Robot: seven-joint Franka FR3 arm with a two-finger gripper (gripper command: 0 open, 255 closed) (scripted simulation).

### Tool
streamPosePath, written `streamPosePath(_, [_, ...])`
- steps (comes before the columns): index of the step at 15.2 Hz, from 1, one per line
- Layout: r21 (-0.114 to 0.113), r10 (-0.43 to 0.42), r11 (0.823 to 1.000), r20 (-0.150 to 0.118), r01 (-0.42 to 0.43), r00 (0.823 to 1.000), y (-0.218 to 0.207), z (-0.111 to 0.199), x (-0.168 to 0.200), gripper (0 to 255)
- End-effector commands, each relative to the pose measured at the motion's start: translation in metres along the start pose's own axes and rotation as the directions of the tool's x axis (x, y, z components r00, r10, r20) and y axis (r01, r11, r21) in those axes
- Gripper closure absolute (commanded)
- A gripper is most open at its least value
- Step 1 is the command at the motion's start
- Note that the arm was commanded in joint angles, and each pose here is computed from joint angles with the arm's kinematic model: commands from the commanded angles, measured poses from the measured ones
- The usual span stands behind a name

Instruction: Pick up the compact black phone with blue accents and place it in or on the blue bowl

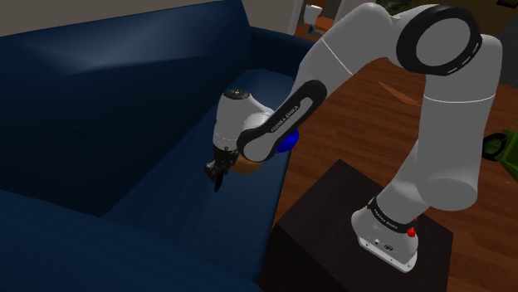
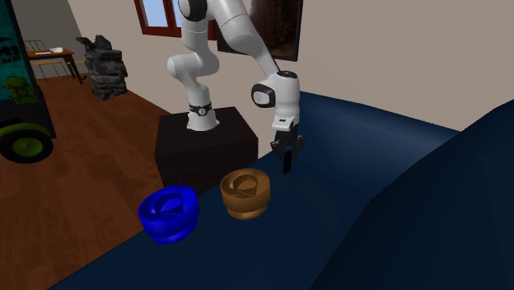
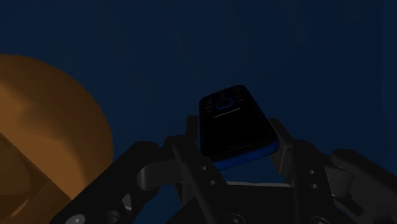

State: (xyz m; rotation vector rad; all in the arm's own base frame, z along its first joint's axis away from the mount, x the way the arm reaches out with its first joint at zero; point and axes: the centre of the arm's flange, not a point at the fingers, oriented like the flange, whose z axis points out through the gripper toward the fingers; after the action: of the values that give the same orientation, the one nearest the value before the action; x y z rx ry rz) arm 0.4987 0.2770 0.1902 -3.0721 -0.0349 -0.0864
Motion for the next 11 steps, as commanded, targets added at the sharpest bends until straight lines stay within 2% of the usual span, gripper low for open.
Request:
streamPosePath(1, [0.0,0.0,1.0,0.0,0.0,1.0,0.0,-0.01,0.0,255])
streamPosePath(11, [0.0,0.0,1.0,0.0,0.0,1.0,-0.004,-0.062,0.003,255])
